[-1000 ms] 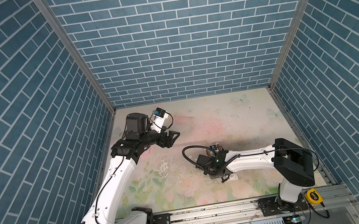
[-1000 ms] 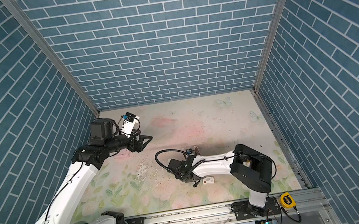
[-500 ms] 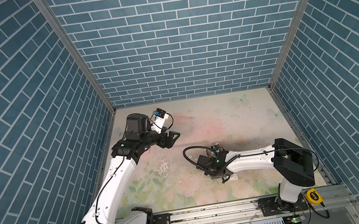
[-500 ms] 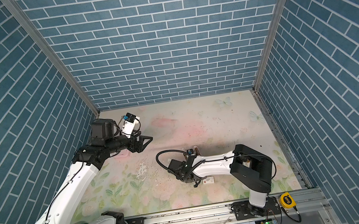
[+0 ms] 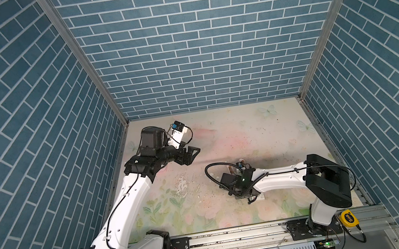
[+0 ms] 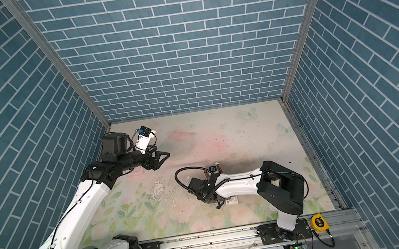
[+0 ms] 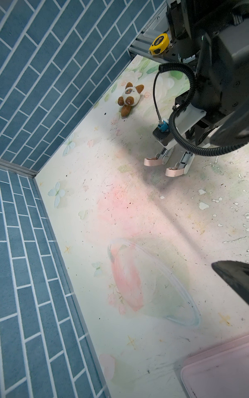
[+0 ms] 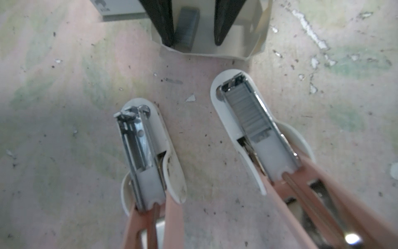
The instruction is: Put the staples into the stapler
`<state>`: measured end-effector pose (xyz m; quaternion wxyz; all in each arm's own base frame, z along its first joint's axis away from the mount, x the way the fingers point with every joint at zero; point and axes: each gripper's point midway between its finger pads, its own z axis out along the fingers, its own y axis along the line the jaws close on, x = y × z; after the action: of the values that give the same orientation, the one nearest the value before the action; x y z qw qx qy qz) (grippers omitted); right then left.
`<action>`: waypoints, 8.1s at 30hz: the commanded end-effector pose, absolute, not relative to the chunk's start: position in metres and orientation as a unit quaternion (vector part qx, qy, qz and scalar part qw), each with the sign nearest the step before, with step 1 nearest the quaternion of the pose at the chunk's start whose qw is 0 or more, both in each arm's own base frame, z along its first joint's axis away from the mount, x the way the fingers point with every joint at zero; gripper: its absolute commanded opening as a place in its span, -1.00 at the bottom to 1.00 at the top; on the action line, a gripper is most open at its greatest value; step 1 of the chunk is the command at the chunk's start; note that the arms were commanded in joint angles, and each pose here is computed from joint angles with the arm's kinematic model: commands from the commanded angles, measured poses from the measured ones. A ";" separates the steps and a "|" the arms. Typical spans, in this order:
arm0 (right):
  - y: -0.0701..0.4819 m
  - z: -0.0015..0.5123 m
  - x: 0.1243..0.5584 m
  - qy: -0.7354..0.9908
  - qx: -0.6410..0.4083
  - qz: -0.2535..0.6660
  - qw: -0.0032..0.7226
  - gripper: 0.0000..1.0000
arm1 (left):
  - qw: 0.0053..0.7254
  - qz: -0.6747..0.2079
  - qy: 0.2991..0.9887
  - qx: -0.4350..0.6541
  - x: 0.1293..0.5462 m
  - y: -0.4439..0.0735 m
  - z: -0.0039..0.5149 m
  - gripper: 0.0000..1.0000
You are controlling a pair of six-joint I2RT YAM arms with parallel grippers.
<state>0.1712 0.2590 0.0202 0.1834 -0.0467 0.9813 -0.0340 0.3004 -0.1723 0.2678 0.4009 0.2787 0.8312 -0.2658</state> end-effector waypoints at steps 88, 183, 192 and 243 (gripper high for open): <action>0.249 0.002 0.166 0.982 -0.013 -0.022 0.188 -1.00 | 0.393 -0.267 0.837 0.273 0.301 -0.170 0.255 0.69; 0.236 0.083 0.243 0.896 -0.181 0.162 0.371 -1.00 | 0.341 -0.284 0.832 0.333 0.292 -0.172 0.272 0.68; 0.234 0.082 0.247 0.892 -0.189 0.162 0.377 -1.00 | 0.343 -0.283 0.834 0.328 0.291 -0.171 0.268 0.68; 0.230 0.049 0.254 0.895 -0.218 0.130 0.367 -1.00 | 0.338 -0.272 0.843 0.317 0.296 -0.168 0.256 0.68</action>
<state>0.2494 0.2330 0.0496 0.3576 -0.2092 0.8988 0.1431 0.2951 -0.1707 0.2558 0.3326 0.3191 0.8436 -0.2755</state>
